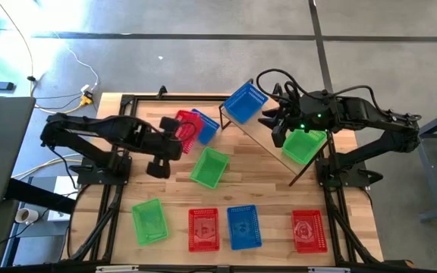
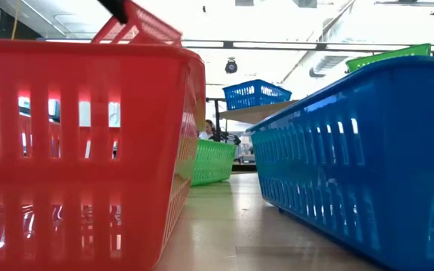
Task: Stack baskets on shelf by color
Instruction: Put the top red basket on the shelf
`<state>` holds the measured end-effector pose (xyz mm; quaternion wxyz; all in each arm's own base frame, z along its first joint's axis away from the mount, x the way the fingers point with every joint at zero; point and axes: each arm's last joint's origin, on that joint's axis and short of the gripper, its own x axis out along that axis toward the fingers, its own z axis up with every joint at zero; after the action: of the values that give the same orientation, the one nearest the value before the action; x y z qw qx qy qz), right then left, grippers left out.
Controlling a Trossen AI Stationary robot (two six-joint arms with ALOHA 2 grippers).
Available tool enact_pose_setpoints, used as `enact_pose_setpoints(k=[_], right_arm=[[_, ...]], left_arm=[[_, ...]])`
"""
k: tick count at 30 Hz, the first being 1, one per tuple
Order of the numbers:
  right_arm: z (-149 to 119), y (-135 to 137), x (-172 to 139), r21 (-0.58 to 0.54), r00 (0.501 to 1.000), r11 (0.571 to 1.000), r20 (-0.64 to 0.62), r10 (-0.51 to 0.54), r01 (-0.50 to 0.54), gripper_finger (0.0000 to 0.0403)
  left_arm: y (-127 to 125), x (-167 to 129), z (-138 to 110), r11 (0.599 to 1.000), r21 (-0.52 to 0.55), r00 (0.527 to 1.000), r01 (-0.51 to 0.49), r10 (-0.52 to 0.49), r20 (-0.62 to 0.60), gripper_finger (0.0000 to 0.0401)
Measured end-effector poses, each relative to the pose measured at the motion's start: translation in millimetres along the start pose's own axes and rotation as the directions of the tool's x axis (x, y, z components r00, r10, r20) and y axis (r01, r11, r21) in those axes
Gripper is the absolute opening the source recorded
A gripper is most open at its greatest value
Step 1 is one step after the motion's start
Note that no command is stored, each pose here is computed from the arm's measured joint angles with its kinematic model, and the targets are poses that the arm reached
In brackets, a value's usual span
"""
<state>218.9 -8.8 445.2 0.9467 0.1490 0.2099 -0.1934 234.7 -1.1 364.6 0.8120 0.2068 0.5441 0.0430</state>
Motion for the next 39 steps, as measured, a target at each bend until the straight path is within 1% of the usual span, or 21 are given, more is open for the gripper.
enact_pose_setpoints(k=[3, 5, 10, 13, 16, 20, 22, 24, 27, 32, 37, 39], right_arm=[[0, -1, 0, 0.002, 1.000, 1.000, 0.011, -0.023, 0.023, 0.0155], [2, -2, 1, 0.011, 0.999, 1.000, 0.024, -0.029, 0.028, 0.0165], [6, -11, 3, 0.053, 0.999, 0.998, 0.024, -0.027, 0.025, 0.0167], [8, -16, 5, 0.067, 1.000, 0.998, 0.016, -0.016, 0.015, 0.0163], [8, -20, 6, 0.084, 1.000, 0.996, -0.002, 0.003, -0.003, 0.0158], [3, -21, 17, 0.112, 0.997, 0.994, -0.081, -0.012, 0.021, 0.0154], [0, -21, 23, 0.129, 0.993, 0.991, -0.117, -0.021, 0.036, 0.0154], [-3, -19, 30, 0.137, 0.987, 0.990, -0.162, -0.016, 0.039, 0.0154], [-7, -14, 41, 0.164, 0.980, 0.986, -0.200, 0.005, 0.028, 0.0154], [-14, -7, 60, 0.217, 0.966, 0.974, -0.259, -0.004, 0.062, 0.0154], [-24, 5, 80, 0.235, 0.948, 0.968, -0.318, -0.005, 0.084, 0.0154], [-28, 9, 87, 0.225, 0.941, 0.971, -0.338, -0.005, 0.086, 0.0154]], left_arm=[[-1, 2, 18, 0.996, 0.083, 0.999, -0.037, 0.037, -0.002, 0.0001], [-1, 5, 27, 0.988, 0.140, 0.998, -0.059, 0.061, -0.011, 0.0001], [-2, 15, 50, 0.950, 0.299, 0.994, -0.090, 0.104, -0.029, 0.0001], [-5, 20, 62, 0.910, 0.399, 0.989, -0.111, 0.141, -0.047, 0.0001], [-10, 28, 72, 0.856, 0.501, 0.982, -0.125, 0.179, -0.061, 0.0001], [-16, 39, 80, 0.785, 0.607, 0.970, -0.124, 0.224, -0.090, 0.0001], [-19, 45, 83, 0.762, 0.638, 0.968, -0.113, 0.230, -0.104, 0.0001], [-22, 50, 85, 0.748, 0.656, 0.967, -0.097, 0.227, -0.116, 0.0001], [-26, 55, 87, 0.724, 0.686, 0.968, -0.072, 0.216, -0.126, 0.0001], [-31, 60, 90, 0.674, 0.737, 0.966, -0.051, 0.222, -0.135, 0.0001], [-34, 61, 91, 0.645, 0.763, 0.967, -0.044, 0.221, -0.131, 0.0001], [-33, 61, 92, 0.643, 0.764, 0.967, -0.047, 0.221, -0.126, 0.0001]])
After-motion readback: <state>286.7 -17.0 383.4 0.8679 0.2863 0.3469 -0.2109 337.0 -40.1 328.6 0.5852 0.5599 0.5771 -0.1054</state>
